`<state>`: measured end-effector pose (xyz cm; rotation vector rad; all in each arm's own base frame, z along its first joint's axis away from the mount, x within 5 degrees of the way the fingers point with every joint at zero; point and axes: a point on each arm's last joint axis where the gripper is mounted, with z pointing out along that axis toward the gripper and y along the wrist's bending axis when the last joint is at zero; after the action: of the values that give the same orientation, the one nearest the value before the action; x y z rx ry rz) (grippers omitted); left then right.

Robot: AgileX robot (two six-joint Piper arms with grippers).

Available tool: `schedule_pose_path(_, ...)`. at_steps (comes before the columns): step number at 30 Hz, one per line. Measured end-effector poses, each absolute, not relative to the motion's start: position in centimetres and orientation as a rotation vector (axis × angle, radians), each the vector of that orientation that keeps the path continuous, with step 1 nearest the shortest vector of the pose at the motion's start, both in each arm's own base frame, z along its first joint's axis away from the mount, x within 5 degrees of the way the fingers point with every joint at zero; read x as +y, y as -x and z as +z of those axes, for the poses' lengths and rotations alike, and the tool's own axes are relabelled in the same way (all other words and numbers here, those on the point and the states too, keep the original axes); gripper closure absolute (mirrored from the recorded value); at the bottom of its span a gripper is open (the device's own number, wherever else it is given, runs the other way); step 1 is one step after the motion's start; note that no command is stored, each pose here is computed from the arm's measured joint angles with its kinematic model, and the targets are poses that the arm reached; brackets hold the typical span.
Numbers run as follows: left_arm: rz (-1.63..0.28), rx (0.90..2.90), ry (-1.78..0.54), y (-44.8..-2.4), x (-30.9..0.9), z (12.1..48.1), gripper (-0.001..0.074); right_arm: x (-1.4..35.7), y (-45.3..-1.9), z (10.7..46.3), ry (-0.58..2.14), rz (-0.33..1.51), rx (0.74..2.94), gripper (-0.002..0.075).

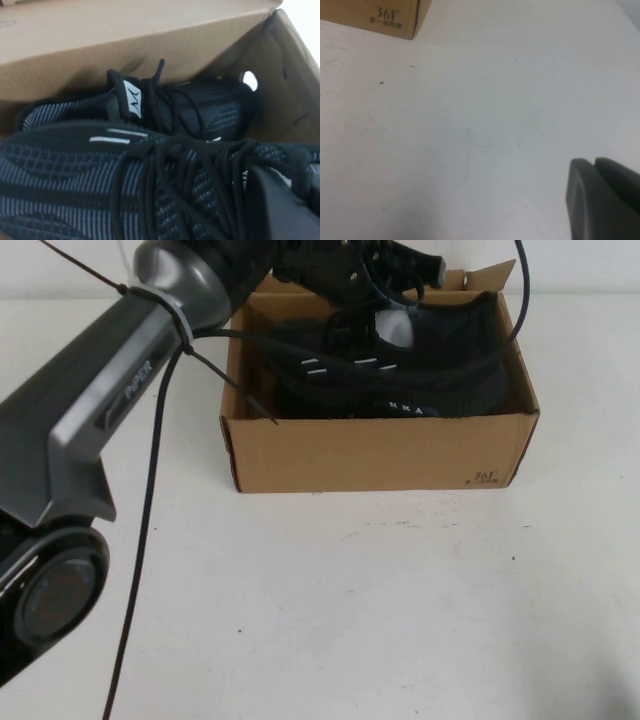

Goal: Put shoes into padded shoe box
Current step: Place the shoe in the shoe box

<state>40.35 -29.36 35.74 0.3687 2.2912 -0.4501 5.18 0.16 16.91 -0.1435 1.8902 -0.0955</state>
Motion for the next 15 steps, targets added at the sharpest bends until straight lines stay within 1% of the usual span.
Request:
schedule_pose_path(5, -0.425, 2.287, -0.373, -40.6, -29.35, 35.45, 0.0734, 0.16, -5.18, 16.91, 0.143, -0.096, 1.89, 0.0735)
schedule_pose_path(15, -0.401, 2.194, -0.38, -41.16, -29.78, 35.68, 0.0734, 0.16, -5.18, 16.91, 0.143, -0.096, 1.89, 0.0735)
